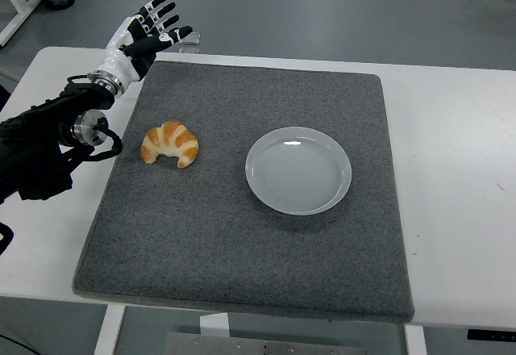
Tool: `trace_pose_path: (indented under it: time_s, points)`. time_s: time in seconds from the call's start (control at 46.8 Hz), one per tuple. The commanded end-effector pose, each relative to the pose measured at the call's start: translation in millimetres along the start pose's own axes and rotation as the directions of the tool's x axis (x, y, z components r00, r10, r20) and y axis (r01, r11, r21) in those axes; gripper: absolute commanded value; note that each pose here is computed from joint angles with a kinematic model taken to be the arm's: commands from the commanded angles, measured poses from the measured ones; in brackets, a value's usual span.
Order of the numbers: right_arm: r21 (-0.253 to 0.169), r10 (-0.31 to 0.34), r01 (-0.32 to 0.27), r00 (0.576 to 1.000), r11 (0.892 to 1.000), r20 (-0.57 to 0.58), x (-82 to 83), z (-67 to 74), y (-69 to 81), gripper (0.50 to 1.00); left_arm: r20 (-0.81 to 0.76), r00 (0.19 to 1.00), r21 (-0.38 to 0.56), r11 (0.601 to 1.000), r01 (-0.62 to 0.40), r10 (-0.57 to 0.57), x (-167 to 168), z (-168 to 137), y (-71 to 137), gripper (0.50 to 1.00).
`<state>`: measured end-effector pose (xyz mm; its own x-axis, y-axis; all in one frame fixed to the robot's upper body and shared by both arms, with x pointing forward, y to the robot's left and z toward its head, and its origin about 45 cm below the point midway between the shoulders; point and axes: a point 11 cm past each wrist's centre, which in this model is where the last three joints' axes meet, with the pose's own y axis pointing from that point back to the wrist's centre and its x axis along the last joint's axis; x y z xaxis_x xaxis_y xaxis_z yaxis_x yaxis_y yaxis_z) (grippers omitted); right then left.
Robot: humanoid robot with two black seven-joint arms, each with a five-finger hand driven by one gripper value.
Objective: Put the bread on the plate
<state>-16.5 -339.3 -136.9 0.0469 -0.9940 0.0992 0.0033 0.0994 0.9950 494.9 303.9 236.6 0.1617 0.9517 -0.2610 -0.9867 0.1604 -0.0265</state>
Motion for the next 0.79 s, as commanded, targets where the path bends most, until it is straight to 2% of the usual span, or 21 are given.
trace_pose_path:
  time_s: [0.0, 0.769]
  points:
    - [0.000, 0.000, 0.000, 1.000, 1.000, 0.000, 0.0, 0.0, 0.0, 0.954, 0.000, 1.000, 0.000, 1.000, 0.000, 0.000, 0, 0, 0, 0.992]
    - [0.000, 0.000, 0.000, 1.000, 1.000, 0.000, 0.0, 0.0, 0.0, 0.952, 0.030, 1.000, -0.002, 1.000, -0.001, 0.001, 13, 10, 4, 0.992]
